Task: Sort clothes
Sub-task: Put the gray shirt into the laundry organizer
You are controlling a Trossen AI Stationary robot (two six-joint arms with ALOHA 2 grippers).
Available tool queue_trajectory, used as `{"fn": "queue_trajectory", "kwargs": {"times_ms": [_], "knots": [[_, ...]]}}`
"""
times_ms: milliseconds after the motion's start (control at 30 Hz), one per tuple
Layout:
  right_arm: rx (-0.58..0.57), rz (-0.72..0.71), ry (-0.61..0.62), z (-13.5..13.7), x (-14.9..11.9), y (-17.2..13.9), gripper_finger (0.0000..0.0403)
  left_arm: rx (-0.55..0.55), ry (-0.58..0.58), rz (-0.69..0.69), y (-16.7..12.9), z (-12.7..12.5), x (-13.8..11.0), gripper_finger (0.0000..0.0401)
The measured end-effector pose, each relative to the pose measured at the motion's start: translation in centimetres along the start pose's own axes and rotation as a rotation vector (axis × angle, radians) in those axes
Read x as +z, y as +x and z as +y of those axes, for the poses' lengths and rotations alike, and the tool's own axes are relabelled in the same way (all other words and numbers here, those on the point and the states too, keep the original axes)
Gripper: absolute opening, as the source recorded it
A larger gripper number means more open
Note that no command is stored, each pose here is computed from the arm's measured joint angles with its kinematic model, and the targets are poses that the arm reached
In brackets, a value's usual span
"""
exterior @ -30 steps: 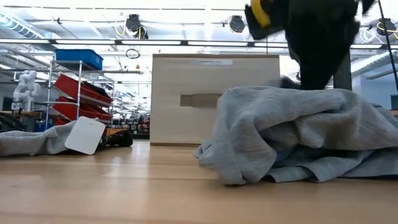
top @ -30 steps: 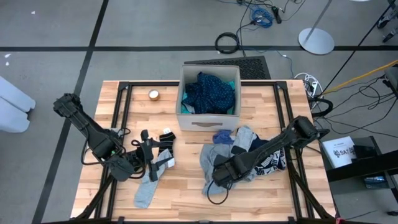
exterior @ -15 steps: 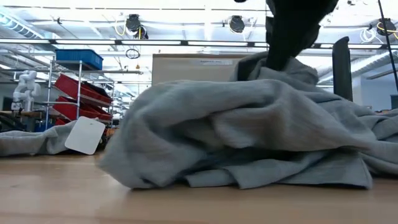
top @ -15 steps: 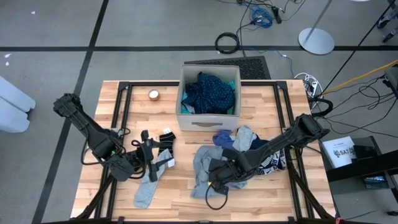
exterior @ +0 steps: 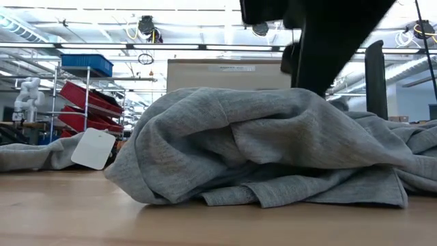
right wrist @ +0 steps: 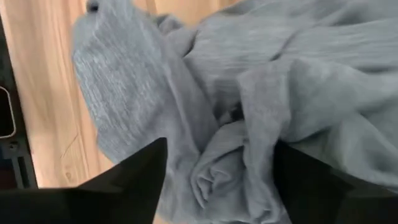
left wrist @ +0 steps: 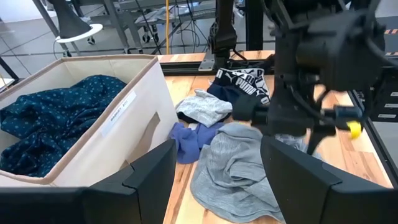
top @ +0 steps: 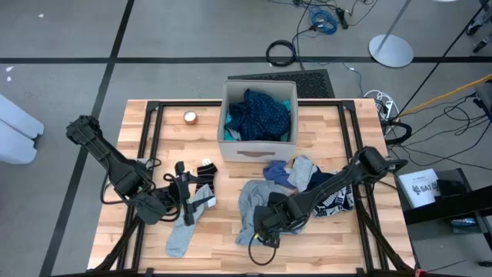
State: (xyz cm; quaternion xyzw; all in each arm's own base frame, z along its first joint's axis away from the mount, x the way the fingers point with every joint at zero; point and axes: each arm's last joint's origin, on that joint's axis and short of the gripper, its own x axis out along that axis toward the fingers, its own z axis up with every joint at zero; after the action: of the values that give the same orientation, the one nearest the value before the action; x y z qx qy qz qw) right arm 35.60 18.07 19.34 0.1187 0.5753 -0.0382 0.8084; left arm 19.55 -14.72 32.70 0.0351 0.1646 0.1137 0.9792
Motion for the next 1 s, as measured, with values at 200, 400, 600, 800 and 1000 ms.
{"fn": "queue_trajectory", "kwargs": {"times_ms": [200,400,600,800,1000], "knots": [[0.0,0.051,-0.008,0.3,-0.3,3.6,0.03,0.001,0.004,0.003,0.0,0.0,0.0,0.0244],[-0.059,0.101,-0.031,0.2,-0.9,6.7,0.0306,0.001,0.003,0.003,0.0,0.0,0.0,0.0244],[-0.093,0.088,-0.036,0.3,-1.1,7.1,0.0306,0.001,0.002,0.003,0.0,0.0,0.0,0.0244],[-0.131,0.079,-0.027,-0.2,-1.0,6.4,0.0284,0.001,0.002,0.003,0.0,0.0,0.0,0.0244],[-0.201,0.099,-0.053,-0.8,-1.3,6.4,0.0205,0.001,0.002,0.003,0.0,0.0,0.0,0.0244]]}}
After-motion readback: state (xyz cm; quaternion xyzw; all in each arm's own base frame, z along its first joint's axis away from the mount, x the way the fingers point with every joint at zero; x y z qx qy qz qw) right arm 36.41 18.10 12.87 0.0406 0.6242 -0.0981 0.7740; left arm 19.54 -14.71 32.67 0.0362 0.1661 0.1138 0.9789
